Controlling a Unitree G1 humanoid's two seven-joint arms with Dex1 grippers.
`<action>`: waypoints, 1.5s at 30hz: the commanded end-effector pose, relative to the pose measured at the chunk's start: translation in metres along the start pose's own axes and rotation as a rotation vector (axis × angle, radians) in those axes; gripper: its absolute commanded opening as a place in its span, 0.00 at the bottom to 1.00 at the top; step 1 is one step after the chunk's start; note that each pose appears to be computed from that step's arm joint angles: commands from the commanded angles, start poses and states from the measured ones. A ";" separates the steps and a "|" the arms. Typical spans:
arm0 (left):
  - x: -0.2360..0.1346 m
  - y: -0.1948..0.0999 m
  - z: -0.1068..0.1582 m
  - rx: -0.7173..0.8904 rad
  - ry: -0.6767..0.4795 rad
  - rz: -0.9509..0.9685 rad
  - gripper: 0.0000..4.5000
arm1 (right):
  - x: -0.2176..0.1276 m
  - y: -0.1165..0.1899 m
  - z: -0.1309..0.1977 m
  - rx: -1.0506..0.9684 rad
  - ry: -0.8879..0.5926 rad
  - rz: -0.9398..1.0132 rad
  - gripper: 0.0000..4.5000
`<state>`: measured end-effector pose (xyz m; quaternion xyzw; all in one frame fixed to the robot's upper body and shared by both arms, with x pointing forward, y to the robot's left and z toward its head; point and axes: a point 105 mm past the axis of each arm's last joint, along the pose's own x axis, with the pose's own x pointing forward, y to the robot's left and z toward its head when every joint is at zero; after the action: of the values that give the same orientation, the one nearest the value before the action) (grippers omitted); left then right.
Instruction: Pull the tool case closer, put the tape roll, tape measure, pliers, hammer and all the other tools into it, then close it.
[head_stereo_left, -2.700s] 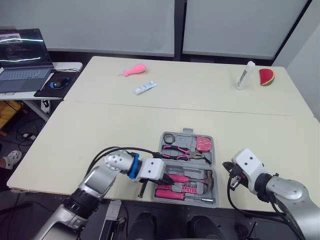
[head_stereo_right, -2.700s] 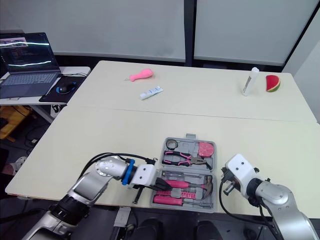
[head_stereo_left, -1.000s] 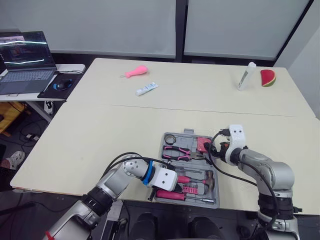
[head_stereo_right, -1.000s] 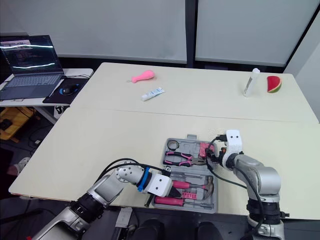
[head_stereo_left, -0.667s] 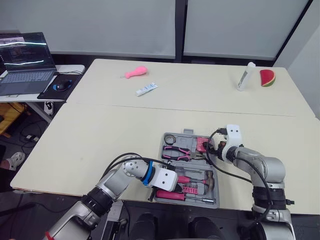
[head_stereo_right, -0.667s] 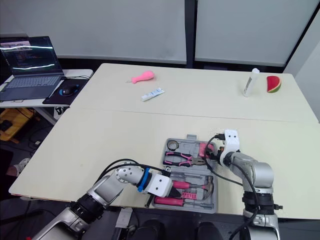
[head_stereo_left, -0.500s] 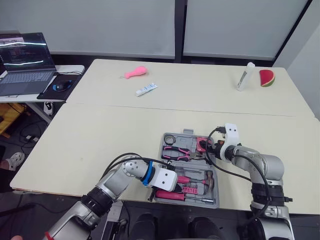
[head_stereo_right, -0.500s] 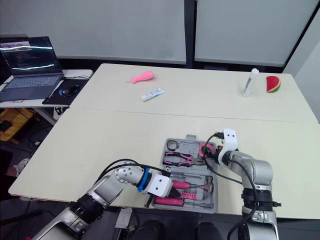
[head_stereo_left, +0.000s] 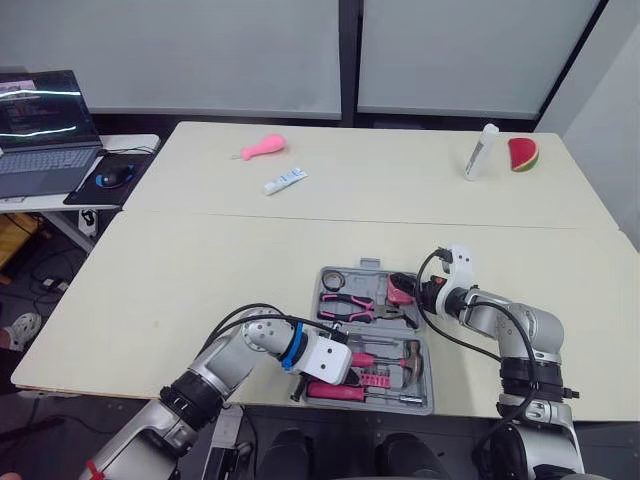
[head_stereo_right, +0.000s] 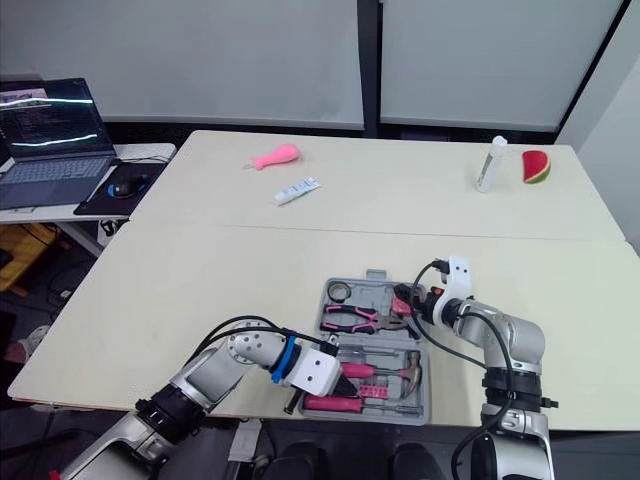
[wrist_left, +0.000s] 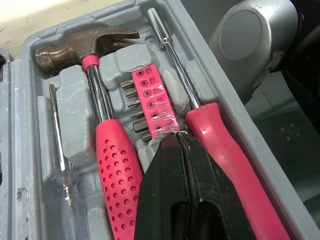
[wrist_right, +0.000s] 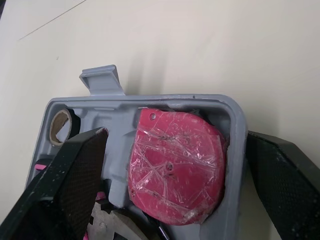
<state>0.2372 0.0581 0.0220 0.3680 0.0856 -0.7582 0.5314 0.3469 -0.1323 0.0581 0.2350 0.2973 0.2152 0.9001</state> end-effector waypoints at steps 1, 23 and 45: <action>0.010 -0.039 -0.034 -0.097 0.122 -0.156 0.00 | 0.000 0.030 0.012 -0.040 -0.044 0.158 1.00; 0.006 -0.044 -0.040 -0.101 0.143 -0.174 0.00 | -0.033 0.073 0.026 -0.540 -0.067 0.397 1.00; -0.088 -0.038 -0.005 -0.448 -0.037 0.052 0.00 | -0.101 0.100 -0.007 -1.082 0.089 0.412 1.00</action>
<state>0.2233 0.1400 0.0506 0.2484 0.2390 -0.7093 0.6148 0.2543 -0.1088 0.1364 -0.1913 0.1628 0.5027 0.8271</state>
